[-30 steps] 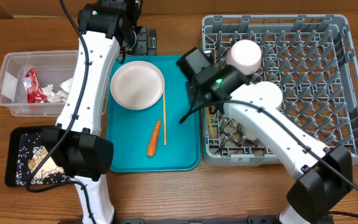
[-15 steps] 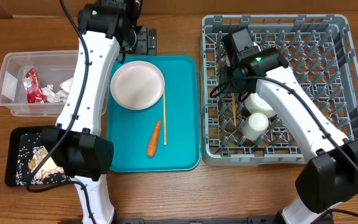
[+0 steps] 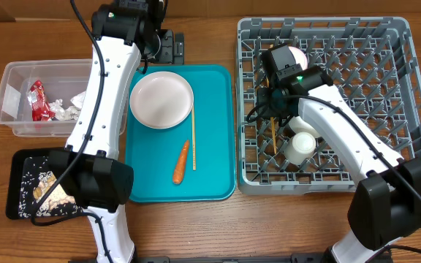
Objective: Sort waste into correct bins and load items into the dishwasher
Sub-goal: 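Carry the chopstick into the rack and release it with the right gripper, then move the right gripper back to the tray and grasp the second chopstick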
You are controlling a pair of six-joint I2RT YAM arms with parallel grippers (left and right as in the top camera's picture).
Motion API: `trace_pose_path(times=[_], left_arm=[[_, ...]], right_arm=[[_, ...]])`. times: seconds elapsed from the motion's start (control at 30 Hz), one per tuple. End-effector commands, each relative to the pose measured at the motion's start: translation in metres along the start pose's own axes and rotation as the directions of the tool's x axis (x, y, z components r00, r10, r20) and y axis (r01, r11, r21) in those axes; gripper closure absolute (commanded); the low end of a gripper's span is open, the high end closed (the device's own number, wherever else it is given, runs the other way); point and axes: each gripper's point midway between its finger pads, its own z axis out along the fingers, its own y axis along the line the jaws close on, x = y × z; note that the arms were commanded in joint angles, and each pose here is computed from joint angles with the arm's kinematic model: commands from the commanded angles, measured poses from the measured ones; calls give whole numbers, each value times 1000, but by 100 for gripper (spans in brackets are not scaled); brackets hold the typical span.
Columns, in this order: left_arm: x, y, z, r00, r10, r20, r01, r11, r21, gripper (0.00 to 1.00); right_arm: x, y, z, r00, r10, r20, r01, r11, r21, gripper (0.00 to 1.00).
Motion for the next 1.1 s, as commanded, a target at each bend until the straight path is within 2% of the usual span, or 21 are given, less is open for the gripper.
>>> trace_pose_path(times=[0.0, 0.1, 0.27, 0.47, 0.57, 0.7, 0.8, 0.87, 0.97, 1.07], left_arm=[[-4, 3, 1, 1000, 22, 8, -22, 1000, -13, 0], [-4, 3, 1, 1000, 22, 8, -22, 1000, -13, 0], [-4, 3, 1, 1000, 22, 8, -22, 1000, -13, 0], [-4, 3, 1, 1000, 22, 8, -22, 1000, -13, 0], [-4, 3, 1, 1000, 22, 8, -22, 1000, -13, 0], [-4, 3, 1, 1000, 22, 8, -22, 1000, -13, 0], [-4, 4, 1, 1000, 23, 9, -23, 1000, -15, 0], [-5, 8, 1, 1000, 17, 11, -17, 999, -36, 0], [0, 20, 2, 997, -73, -14, 72, 997, -34, 0], [0, 42, 2, 992, -126, -29, 125, 992, -26, 0]], right_arm=[[-4, -8, -2, 1000, 3, 22, -3, 1000, 30, 95], [-3, -8, -2, 1000, 3, 21, -3, 999, 32, 85], [-3, -8, -2, 1000, 3, 20, -3, 999, 32, 76], [-3, -4, -2, 1000, 4, 18, -4, 1000, 9, 75], [-1, 12, -4, 1000, 3, -1, -3, 997, -80, 75], [2, 58, -15, 999, -9, -34, -2, 950, -313, 75], [-1, 80, -24, 999, 19, -33, -30, 921, -388, 75], [-3, 93, -27, 1000, 14, -13, -19, 914, -406, 75], [1, 113, -31, 1000, -25, 12, 27, 904, -427, 74], [5, 126, -30, 999, -10, 34, 22, 924, -383, 69]])
